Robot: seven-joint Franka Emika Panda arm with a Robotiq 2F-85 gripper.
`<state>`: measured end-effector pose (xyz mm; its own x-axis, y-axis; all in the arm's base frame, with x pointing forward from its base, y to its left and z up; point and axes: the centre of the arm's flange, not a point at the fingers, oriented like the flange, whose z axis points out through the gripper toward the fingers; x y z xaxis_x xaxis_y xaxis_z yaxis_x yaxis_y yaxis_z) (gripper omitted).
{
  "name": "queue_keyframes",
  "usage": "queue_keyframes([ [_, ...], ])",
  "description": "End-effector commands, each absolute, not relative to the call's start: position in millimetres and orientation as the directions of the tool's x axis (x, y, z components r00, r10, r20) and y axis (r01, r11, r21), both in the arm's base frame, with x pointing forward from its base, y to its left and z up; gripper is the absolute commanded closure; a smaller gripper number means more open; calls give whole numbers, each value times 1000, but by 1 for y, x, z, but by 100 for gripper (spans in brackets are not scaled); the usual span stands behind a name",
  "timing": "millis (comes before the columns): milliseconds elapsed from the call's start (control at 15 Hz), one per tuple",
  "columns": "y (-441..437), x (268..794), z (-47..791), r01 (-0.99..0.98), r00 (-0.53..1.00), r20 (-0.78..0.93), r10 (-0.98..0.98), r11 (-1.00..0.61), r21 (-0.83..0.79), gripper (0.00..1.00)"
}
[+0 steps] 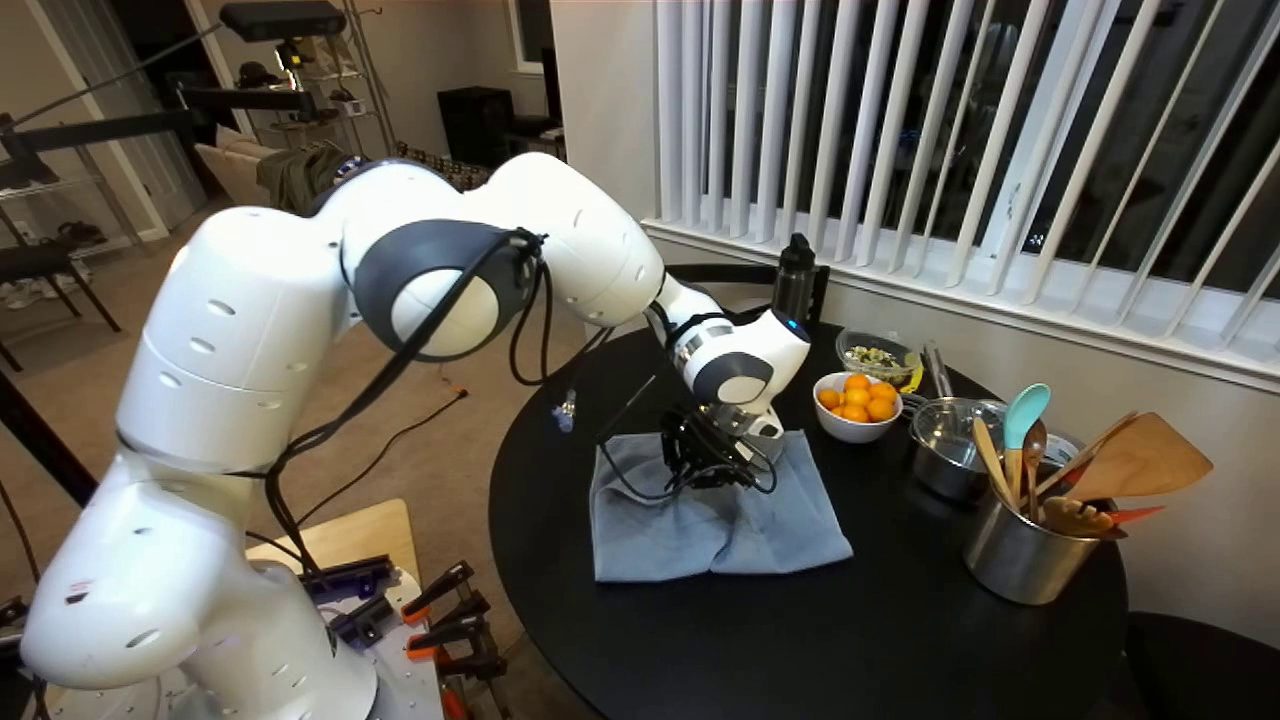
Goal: Fold the towel's length in half
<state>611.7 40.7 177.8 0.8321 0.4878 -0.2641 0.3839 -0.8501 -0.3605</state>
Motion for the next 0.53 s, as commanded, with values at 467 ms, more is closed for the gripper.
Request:
queue_keyframes([
  [467, 87, 599, 206, 493, 741, -219, 635, -735, -465, 97],
])
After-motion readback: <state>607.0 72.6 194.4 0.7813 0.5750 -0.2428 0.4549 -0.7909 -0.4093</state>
